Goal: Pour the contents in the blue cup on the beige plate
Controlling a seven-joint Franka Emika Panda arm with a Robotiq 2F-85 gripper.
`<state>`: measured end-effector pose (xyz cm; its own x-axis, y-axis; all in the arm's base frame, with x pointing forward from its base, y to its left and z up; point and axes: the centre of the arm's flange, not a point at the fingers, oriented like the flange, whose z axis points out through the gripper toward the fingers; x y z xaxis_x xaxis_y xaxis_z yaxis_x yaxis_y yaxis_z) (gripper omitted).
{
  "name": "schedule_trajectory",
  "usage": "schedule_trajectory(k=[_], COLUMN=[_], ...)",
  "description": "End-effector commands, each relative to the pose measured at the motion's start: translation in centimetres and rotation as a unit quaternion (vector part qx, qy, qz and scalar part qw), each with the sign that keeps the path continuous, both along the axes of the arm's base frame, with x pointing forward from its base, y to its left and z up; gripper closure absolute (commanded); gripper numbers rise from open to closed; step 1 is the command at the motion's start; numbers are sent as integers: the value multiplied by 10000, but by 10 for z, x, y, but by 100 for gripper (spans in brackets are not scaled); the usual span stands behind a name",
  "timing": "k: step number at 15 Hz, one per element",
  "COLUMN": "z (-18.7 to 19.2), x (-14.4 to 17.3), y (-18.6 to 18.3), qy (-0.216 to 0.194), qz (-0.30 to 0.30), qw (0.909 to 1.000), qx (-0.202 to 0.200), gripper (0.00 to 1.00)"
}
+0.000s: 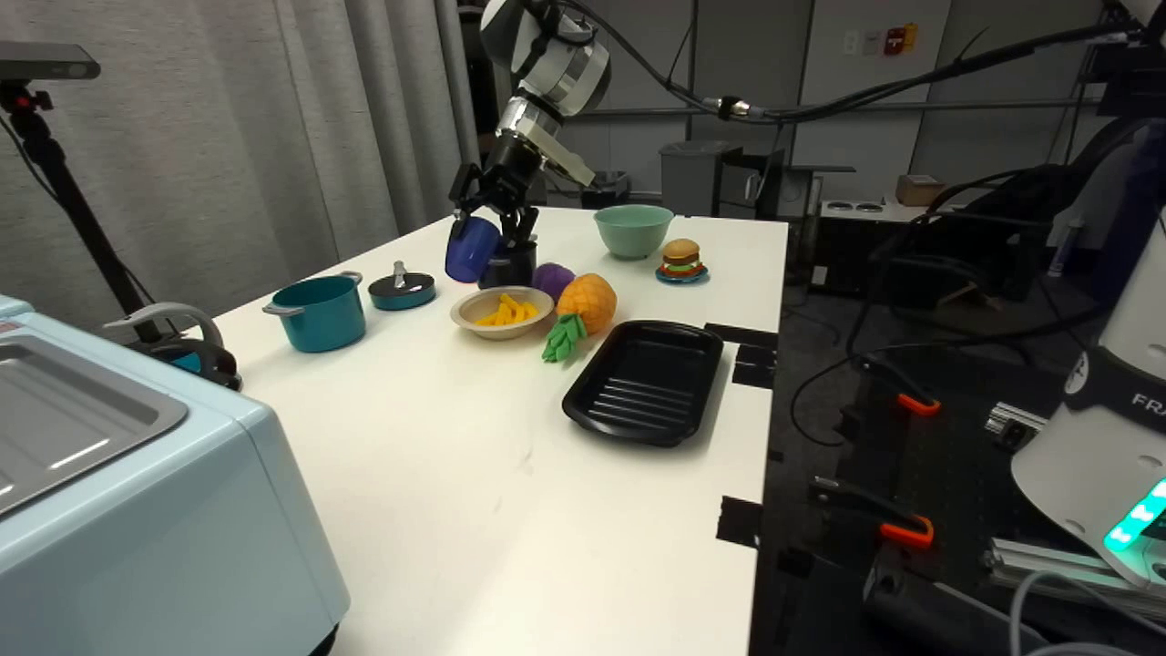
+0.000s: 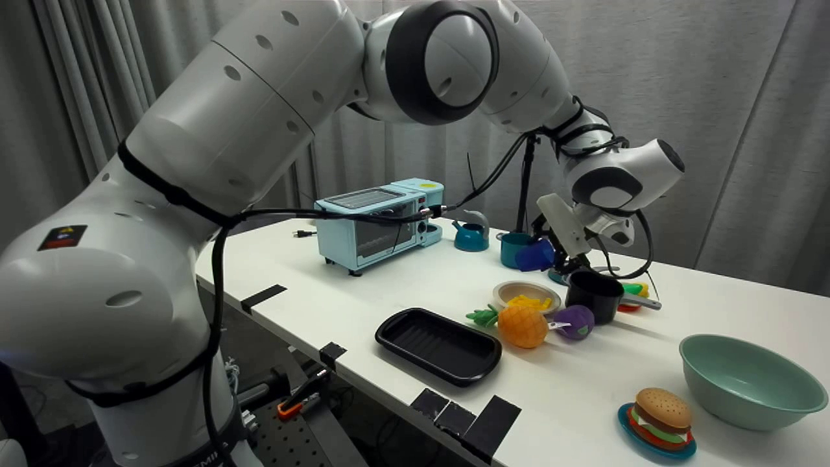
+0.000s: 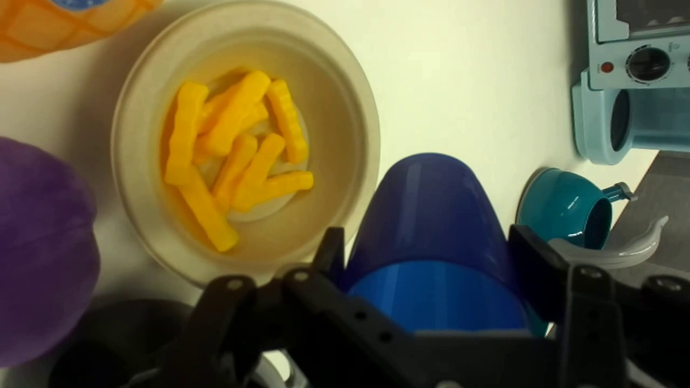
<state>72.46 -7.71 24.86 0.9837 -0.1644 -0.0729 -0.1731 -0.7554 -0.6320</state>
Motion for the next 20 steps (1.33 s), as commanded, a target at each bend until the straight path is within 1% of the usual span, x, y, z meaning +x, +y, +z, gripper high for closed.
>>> schedule_trajectory(k=[1, 5, 10, 13, 17, 20], z=[-3, -4, -6, -7, -10, -10], x=[1, 4, 6, 8, 13, 16], y=[-3, -6, -4, -5, -8, -8], qy=[-407, -890, -1375, -1709, -2202, -2493], qz=[264, 653, 998, 1195, 1423, 1515], qw=[9987, 9933, 9850, 9773, 9632, 9543], qx=[-177, -347, -300, -373, -587, -655], gripper=[48, 48, 48, 48, 48, 48])
